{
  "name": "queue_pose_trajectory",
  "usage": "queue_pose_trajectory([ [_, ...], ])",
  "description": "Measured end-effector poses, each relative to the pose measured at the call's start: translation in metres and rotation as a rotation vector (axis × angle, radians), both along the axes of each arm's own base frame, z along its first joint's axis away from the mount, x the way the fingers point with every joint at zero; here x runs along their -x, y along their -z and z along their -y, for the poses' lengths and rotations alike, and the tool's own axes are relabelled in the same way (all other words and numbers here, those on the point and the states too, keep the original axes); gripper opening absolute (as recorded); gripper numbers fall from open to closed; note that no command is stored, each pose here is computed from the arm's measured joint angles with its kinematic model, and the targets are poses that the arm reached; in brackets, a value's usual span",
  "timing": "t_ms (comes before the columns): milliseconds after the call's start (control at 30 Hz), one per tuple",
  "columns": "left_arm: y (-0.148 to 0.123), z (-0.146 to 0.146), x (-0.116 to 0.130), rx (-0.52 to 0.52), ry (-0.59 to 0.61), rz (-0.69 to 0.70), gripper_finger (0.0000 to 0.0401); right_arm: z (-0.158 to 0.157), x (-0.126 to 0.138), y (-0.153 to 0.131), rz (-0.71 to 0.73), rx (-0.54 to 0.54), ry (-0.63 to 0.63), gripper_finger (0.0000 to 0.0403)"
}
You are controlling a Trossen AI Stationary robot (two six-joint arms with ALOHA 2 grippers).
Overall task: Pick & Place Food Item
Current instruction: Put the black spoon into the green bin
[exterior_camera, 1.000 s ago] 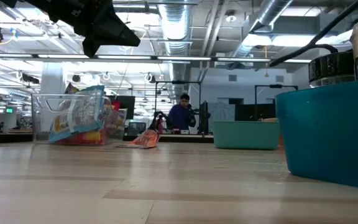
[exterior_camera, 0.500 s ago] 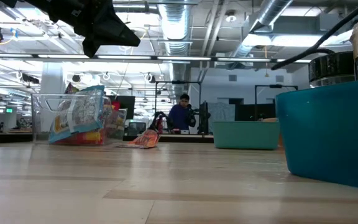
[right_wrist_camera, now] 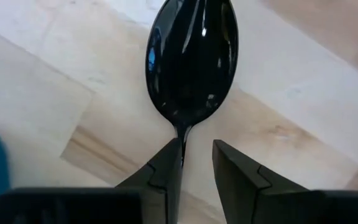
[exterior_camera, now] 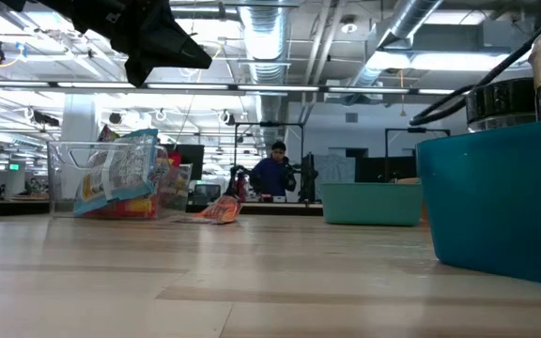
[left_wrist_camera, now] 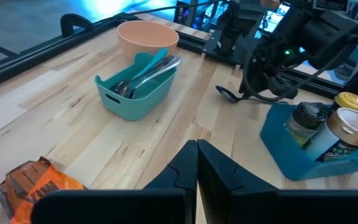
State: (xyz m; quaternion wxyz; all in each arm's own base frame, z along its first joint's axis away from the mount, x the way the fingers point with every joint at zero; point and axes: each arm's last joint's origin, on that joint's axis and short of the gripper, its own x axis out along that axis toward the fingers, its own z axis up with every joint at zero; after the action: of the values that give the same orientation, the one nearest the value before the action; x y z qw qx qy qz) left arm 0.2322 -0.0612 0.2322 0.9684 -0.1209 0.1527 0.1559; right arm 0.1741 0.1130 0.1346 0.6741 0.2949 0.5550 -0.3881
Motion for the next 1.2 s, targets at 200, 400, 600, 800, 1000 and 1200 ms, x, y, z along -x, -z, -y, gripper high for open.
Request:
queue_pose_trajectory([
  [200,0.000,0.000,0.000,0.000,0.000,0.000,0.0001,0.002,0.000,-0.001,0.002,0.018,-0.004,0.0085],
  [400,0.000,0.000,0.000,0.000,0.000,0.000,0.0001,-0.001,-0.003,-0.014,-0.008,0.069,-0.018,0.0085],
  [600,0.000,0.000,0.000,0.000,0.000,0.000,0.0001,-0.006,-0.005,-0.016,0.007,0.026,-0.037,0.0085],
  [800,0.000,0.000,0.000,0.000,0.000,0.000,0.0001,-0.006,-0.005,-0.015,0.002,0.022,-0.032,0.0085],
  [1000,0.000,0.000,0.000,0.000,0.000,0.000,0.0001,-0.007,-0.003,-0.007,0.006,-0.009,-0.035,0.0085],
  [1200,0.000,0.000,0.000,0.000,0.000,-0.001,0.0001,-0.004,0.002,0.000,-0.009,-0.015,-0.017,0.0085],
])
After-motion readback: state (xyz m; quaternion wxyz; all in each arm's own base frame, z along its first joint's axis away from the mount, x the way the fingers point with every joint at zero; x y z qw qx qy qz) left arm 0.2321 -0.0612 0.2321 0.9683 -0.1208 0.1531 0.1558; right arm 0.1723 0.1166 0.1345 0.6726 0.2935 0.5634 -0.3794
